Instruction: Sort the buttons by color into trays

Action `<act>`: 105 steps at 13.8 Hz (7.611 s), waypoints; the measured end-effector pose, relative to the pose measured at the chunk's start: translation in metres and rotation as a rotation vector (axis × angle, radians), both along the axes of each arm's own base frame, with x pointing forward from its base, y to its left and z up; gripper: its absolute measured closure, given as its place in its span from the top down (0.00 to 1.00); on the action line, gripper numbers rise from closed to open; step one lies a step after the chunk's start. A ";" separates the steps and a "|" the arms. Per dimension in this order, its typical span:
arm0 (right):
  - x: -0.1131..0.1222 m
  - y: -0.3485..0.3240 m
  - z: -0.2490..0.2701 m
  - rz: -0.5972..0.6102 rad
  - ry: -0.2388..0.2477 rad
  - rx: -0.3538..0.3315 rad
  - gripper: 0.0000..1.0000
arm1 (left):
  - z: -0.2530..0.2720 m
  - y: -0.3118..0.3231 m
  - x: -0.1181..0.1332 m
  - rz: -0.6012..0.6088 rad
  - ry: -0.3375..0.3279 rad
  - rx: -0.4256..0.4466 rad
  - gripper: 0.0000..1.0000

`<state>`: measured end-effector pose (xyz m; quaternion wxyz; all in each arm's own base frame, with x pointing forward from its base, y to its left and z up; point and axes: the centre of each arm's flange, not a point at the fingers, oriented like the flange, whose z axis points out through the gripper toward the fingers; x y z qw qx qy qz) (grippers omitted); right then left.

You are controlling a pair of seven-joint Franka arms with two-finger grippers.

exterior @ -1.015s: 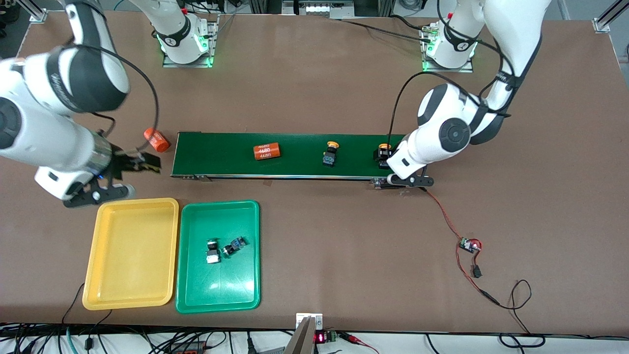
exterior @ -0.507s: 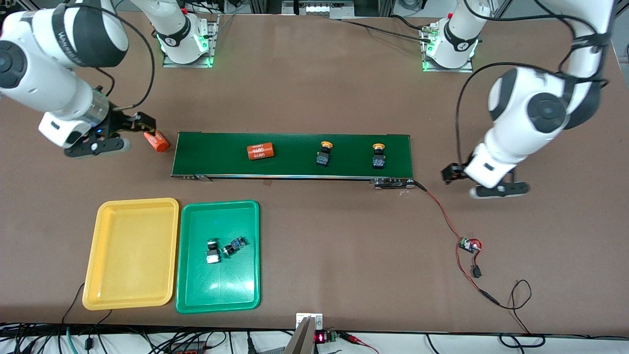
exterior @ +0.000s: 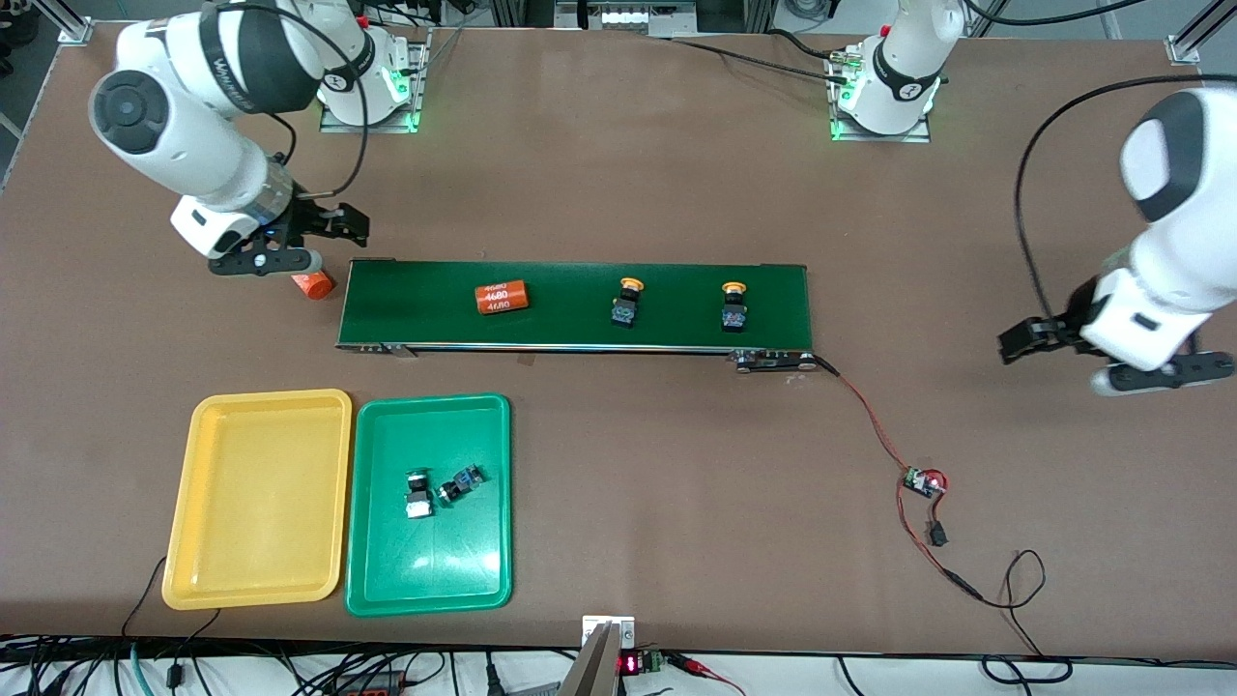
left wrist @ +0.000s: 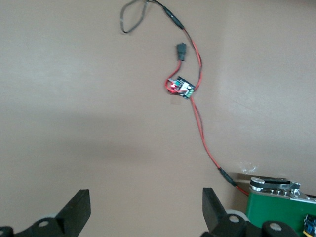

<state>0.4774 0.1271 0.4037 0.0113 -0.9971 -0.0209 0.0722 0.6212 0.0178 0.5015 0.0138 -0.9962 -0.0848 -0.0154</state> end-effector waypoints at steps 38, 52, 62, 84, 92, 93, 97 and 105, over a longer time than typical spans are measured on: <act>0.012 0.210 -0.122 -0.079 -0.056 -0.001 1.00 | 0.106 0.023 -0.041 -0.073 0.075 -0.055 1.00; 0.032 0.230 -0.145 -0.118 -0.034 0.014 0.93 | 0.114 0.041 -0.052 -0.040 0.073 -0.053 1.00; 0.053 0.227 -0.135 -0.094 -0.052 0.014 0.40 | 0.113 0.045 -0.053 -0.035 0.078 -0.053 1.00; 0.250 -0.192 -0.172 0.207 -0.140 -0.103 0.40 | 0.111 0.037 -0.055 -0.050 0.101 -0.057 1.00; 0.250 -0.217 -0.187 0.201 -0.145 -0.102 0.72 | 0.111 0.037 -0.055 -0.050 0.102 -0.057 1.00; 0.251 -0.217 -0.186 0.201 -0.146 -0.102 0.81 | 0.111 0.037 -0.055 -0.050 0.102 -0.057 1.00; 0.251 -0.203 -0.176 0.192 -0.119 -0.079 1.00 | 0.111 0.037 -0.055 -0.050 0.102 -0.057 1.00; 0.214 -0.128 -0.031 0.122 0.068 0.000 1.00 | 0.095 0.032 -0.049 -0.062 0.084 -0.055 1.00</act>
